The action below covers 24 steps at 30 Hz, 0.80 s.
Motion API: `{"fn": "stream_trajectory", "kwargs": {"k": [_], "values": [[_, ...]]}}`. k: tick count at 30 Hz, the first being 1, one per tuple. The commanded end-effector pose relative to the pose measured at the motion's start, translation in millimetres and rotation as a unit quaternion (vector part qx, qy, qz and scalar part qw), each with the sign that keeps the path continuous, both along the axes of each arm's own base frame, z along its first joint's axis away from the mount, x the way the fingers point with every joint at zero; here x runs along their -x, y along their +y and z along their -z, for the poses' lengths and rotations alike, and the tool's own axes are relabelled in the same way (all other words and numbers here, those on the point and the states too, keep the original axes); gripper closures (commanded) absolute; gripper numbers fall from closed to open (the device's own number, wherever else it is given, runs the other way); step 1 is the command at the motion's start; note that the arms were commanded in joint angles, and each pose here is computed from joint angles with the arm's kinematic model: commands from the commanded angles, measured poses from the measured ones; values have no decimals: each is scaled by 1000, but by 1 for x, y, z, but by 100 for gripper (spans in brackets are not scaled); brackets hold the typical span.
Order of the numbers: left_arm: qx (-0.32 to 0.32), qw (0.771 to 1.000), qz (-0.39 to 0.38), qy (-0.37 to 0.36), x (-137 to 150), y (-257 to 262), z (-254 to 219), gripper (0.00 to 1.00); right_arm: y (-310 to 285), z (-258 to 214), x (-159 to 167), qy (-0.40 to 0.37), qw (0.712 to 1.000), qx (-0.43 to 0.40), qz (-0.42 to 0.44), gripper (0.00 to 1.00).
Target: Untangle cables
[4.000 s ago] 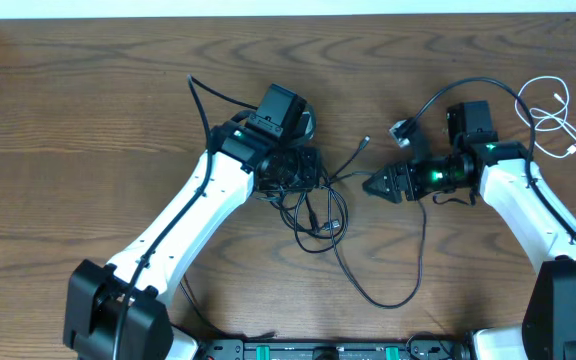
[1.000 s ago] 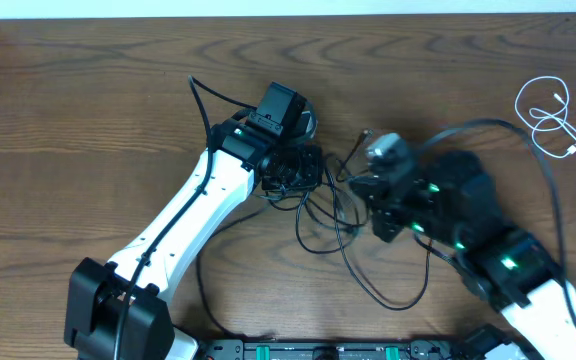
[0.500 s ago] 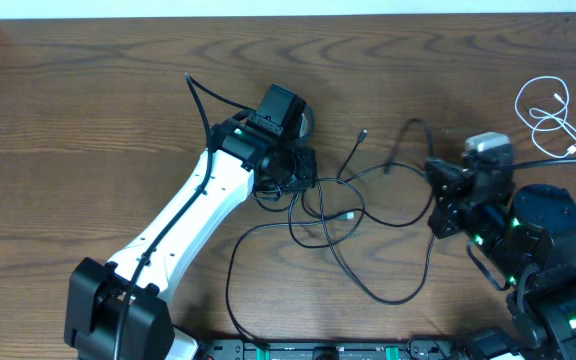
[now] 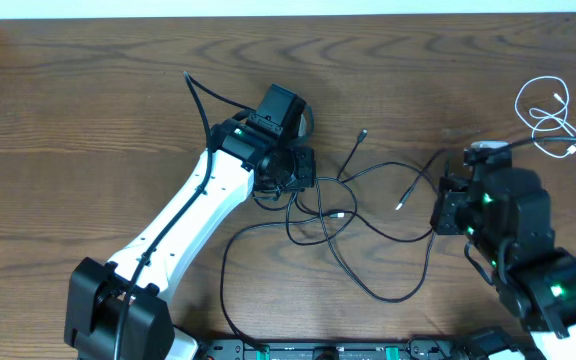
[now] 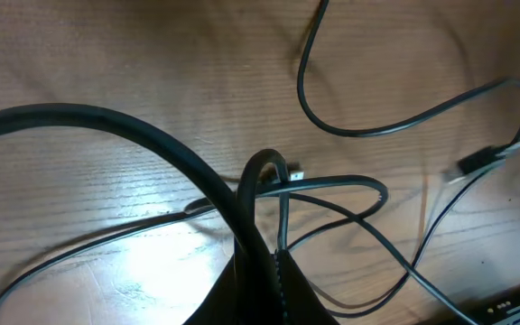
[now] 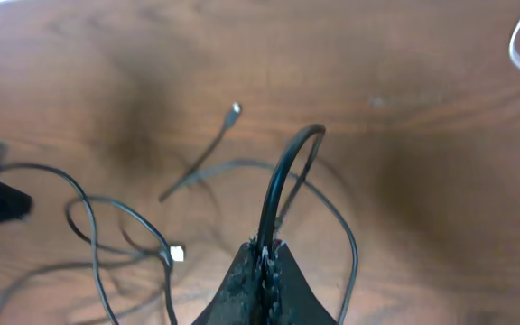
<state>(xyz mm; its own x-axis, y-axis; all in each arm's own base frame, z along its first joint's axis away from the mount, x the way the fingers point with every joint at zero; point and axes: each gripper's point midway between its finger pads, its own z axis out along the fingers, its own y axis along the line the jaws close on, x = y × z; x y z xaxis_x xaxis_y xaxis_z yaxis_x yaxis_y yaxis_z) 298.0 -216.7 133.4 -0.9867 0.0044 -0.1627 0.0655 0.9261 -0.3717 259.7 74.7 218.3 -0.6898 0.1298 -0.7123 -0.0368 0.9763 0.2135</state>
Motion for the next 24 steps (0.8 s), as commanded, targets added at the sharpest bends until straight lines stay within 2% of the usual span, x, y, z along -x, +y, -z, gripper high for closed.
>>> {"fn": "stream_trajectory", "kwargs": {"k": [1, 4, 6, 7, 9, 13, 17, 21, 24], "values": [[-9, 1000, -3, 3, 0, 2, 4, 92, 8, 8, -1, 32, 999, -16, -7, 98], [-9, 1000, -3, 3, 0, 2, 4, 92, 17, 30, 1, 82, 996, -19, -25, 91], [-9, 1000, -3, 3, 0, 2, 4, 92, 19, 39, 1, 103, 994, -16, -27, 80], [-9, 1000, -3, 3, 0, 2, 4, 92, 19, 44, 0, 112, 993, -13, -28, 63], [-9, 1000, -3, 3, 0, 2, 4, 92, 20, 49, -2, 119, 992, -6, -36, 44], [-9, 1000, -3, 3, 0, 2, 4, 92, 28, 41, -4, 110, 992, -10, -63, 22], [-8, 1000, -3, 3, 0, 2, 4, 92, 45, 24, -8, 83, 989, -26, -118, 11], [-8, 1000, -3, 3, 0, 2, 4, 92, 67, 19, -10, 64, 978, -43, -192, 10], [-7, 1000, -2, 5, 1, 2, 4, 92, 70, 31, -15, 77, 975, -35, -203, 11]]}}
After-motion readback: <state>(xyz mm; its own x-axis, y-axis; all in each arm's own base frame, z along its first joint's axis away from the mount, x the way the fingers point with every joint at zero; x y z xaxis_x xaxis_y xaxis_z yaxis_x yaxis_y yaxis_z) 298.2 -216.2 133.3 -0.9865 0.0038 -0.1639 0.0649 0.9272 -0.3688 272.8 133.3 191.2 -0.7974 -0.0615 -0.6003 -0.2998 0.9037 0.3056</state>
